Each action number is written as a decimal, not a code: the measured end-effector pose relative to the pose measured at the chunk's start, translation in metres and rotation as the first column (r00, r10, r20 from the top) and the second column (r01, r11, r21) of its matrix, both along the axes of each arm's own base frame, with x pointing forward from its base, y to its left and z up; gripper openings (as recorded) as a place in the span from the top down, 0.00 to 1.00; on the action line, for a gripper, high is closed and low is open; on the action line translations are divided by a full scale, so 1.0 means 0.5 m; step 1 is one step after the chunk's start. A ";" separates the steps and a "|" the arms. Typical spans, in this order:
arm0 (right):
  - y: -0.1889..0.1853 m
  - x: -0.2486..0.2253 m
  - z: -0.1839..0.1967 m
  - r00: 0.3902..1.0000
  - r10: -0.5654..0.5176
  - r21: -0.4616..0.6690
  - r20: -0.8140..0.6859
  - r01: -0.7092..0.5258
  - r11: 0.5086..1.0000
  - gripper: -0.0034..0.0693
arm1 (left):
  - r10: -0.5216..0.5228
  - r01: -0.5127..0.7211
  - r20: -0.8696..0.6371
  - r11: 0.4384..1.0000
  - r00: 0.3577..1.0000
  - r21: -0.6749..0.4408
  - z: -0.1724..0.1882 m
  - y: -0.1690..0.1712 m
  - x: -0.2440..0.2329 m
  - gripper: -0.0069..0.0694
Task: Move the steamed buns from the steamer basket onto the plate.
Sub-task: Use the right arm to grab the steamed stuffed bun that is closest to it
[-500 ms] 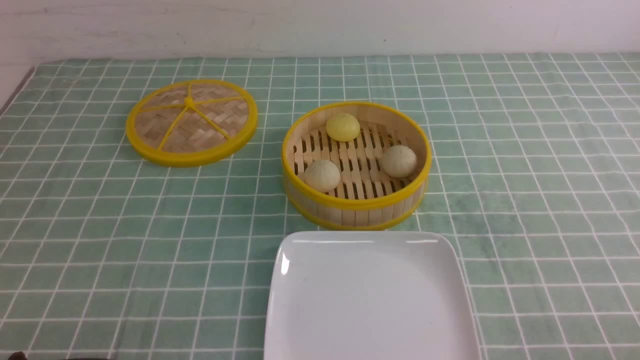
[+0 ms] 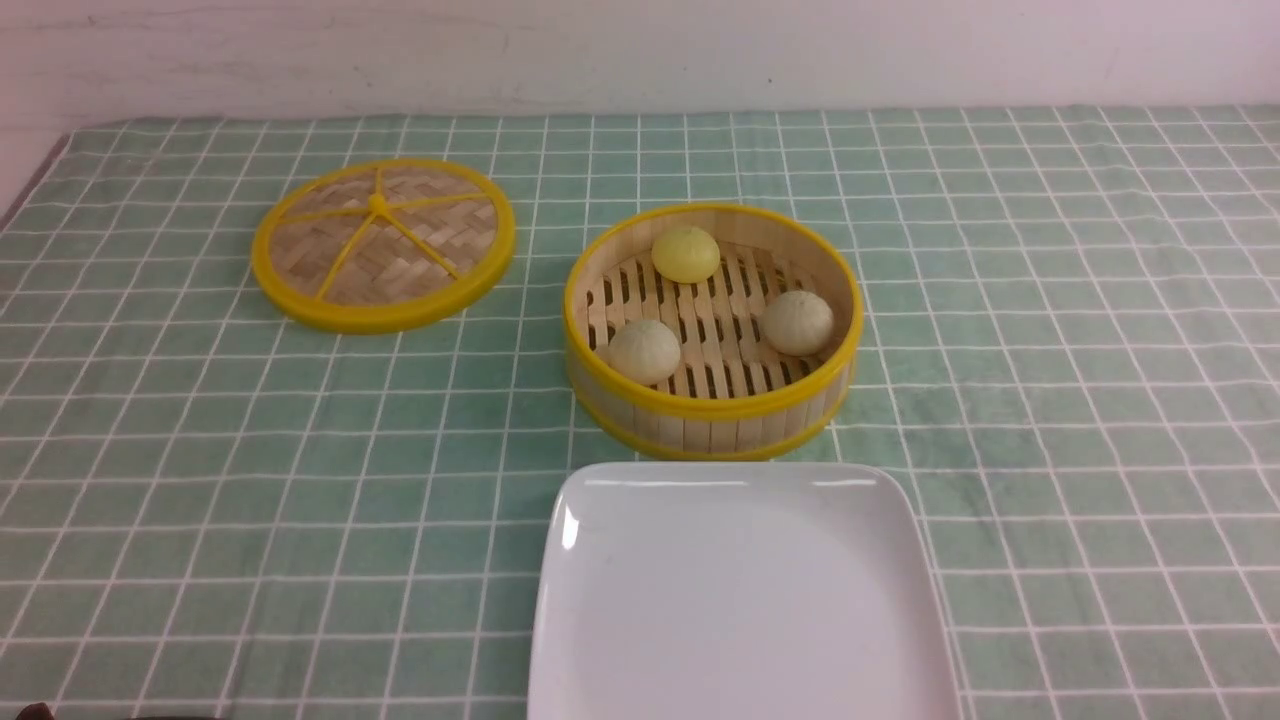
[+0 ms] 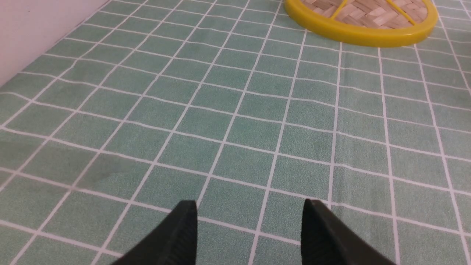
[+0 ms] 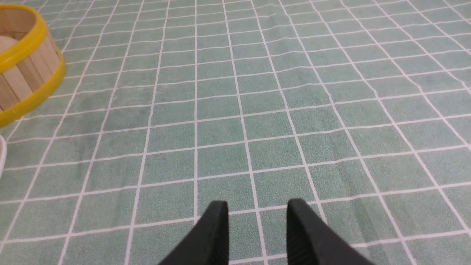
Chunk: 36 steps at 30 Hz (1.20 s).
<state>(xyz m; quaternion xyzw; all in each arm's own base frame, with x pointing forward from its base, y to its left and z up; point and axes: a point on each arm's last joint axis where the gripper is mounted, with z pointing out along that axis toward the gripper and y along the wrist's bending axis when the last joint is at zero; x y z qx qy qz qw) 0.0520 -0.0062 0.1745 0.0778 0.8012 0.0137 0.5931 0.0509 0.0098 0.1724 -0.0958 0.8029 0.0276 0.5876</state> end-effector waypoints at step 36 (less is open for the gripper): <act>0.000 -0.009 0.090 0.988 -0.012 0.035 0.151 0.006 0.999 0.62 | 0.000 0.000 0.000 1.000 1.000 0.001 0.000 0.000 0.000 0.39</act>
